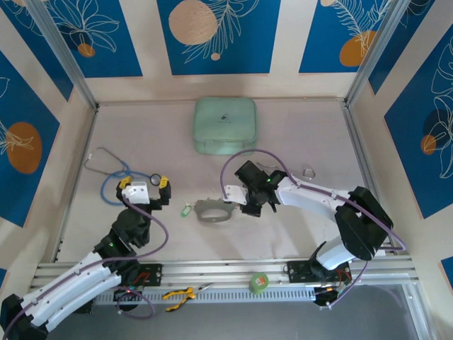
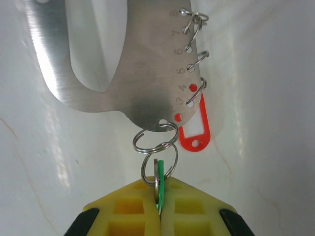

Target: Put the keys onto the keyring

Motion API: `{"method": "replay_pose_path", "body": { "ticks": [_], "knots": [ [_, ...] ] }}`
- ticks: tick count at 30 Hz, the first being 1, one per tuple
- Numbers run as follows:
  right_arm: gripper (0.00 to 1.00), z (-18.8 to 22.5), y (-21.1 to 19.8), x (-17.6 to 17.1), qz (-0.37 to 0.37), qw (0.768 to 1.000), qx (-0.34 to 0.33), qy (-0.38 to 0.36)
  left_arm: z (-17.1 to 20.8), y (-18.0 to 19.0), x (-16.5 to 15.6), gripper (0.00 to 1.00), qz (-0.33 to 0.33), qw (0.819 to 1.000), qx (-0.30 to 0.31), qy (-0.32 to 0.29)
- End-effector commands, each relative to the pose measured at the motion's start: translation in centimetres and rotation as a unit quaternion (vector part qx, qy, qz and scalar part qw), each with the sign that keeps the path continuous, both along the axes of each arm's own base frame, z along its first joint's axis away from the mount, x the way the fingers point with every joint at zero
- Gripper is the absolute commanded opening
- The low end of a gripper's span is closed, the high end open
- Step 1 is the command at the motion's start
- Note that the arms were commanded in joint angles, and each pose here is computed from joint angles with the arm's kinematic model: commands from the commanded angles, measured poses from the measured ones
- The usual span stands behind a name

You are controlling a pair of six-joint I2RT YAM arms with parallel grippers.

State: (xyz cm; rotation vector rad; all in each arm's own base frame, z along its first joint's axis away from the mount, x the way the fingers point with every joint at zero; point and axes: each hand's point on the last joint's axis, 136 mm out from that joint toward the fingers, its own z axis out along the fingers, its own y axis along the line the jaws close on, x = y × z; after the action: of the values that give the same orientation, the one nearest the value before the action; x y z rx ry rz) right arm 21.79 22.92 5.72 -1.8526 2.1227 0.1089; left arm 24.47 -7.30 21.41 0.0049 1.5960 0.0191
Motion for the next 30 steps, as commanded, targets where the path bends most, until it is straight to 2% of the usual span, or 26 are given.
{"method": "replay_pose_path", "body": {
  "ticks": [1, 3, 7, 9, 12, 14, 17, 20, 24, 25, 28, 30],
  "knots": [
    [0.05, -2.0, -3.7, -0.6, -0.007, 0.997, -0.080, 0.017, 0.8, -0.6, 0.4, 1.00, -0.013, 1.000, -0.006, -0.013],
    [0.12, -2.5, -4.7, -0.6, -0.017, 0.995, -0.096, 0.021, 0.7, -1.0, 0.6, 1.00, -0.019, 1.000, -0.004, -0.010],
    [0.35, -2.0, -5.5, 0.3, -0.056, 0.994, -0.093, 0.017, 0.5, -1.3, 1.3, 0.99, -0.025, 1.000, 0.006, 0.000],
    [0.44, -0.8, -5.5, 1.3, -0.094, 0.994, -0.062, 0.006, 0.2, -1.2, 1.7, 1.00, -0.021, 1.000, 0.012, 0.009],
    [0.47, 2.4, -5.5, 4.4, -0.187, 0.982, 0.022, -0.029, -0.7, -0.7, 2.7, 1.00, -0.012, 0.999, 0.020, 0.028],
    [0.49, 4.9, -5.8, 6.6, -0.255, 0.960, 0.104, -0.052, -1.4, -0.1, 3.4, 1.00, -0.001, 0.999, 0.025, 0.038],
    [0.50, 8.4, -7.6, 9.5, -0.340, 0.904, 0.239, -0.097, -2.5, 1.0, 4.7, 1.00, 0.018, 0.997, 0.040, 0.058],
    [0.51, 10.0, -11.1, 11.5, -0.405, 0.843, 0.325, -0.142, -3.2, 1.8, 5.8, 1.00, 0.029, 0.995, 0.054, 0.074],
    [0.50, 9.2, -16.6, 13.8, -0.482, 0.759, 0.397, -0.182, -3.7, 2.7, 7.2, 1.00, 0.037, 0.994, 0.046, 0.087],
    [0.50, 8.5, -17.4, 14.2, -0.488, 0.751, 0.402, -0.190, -3.8, 3.0, 7.6, 1.00, 0.040, 0.994, 0.047, 0.089],
    [0.50, 6.5, -18.1, 15.1, -0.484, 0.752, 0.394, -0.212, -4.3, 3.8, 8.6, 1.00, 0.048, 0.993, 0.056, 0.095],
    [0.50, 6.6, -18.2, 15.7, -0.476, 0.745, 0.405, -0.233, -5.1, 4.6, 9.1, 1.00, 0.060, 0.991, 0.062, 0.101]
  ]
}}
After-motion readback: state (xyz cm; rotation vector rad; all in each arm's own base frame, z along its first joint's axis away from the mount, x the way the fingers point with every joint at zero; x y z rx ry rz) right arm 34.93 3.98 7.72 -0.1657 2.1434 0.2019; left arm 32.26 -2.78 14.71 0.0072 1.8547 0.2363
